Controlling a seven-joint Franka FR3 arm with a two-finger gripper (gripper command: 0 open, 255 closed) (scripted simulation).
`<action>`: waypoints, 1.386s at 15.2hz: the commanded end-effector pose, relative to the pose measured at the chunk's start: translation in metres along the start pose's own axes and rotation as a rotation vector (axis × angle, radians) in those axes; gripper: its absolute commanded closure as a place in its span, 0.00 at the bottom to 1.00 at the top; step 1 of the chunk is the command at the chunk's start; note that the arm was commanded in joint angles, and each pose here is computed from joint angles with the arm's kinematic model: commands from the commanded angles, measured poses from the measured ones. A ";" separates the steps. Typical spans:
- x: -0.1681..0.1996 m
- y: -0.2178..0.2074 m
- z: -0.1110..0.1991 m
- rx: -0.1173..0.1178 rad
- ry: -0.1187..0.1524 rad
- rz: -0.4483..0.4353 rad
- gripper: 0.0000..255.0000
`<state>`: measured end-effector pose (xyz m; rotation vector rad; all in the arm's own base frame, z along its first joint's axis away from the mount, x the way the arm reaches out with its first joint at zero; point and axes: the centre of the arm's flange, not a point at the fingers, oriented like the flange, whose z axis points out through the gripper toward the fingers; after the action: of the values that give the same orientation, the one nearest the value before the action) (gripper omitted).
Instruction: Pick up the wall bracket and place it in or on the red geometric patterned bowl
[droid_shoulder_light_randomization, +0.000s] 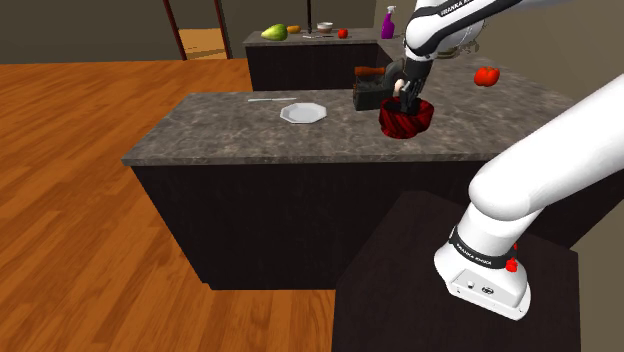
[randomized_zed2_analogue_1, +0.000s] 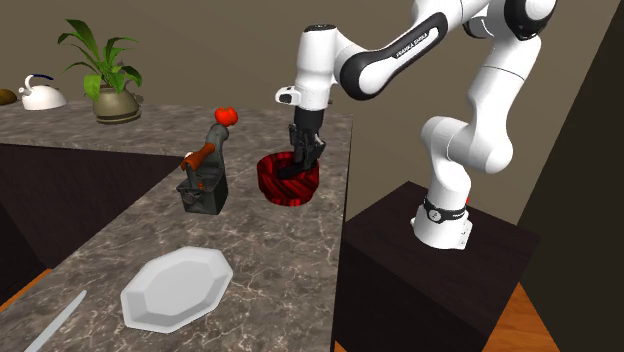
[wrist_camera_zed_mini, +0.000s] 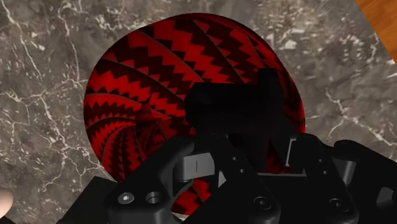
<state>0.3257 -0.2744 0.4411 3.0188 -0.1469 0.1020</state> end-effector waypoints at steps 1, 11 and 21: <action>-0.007 -0.001 0.003 0.027 -0.060 0.002 1.00; 0.016 0.025 -0.030 0.079 -0.062 -0.064 0.00; 0.031 0.037 0.007 0.118 -0.064 -0.114 0.00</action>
<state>0.3533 -0.3142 0.4448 3.1416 0.0271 0.0027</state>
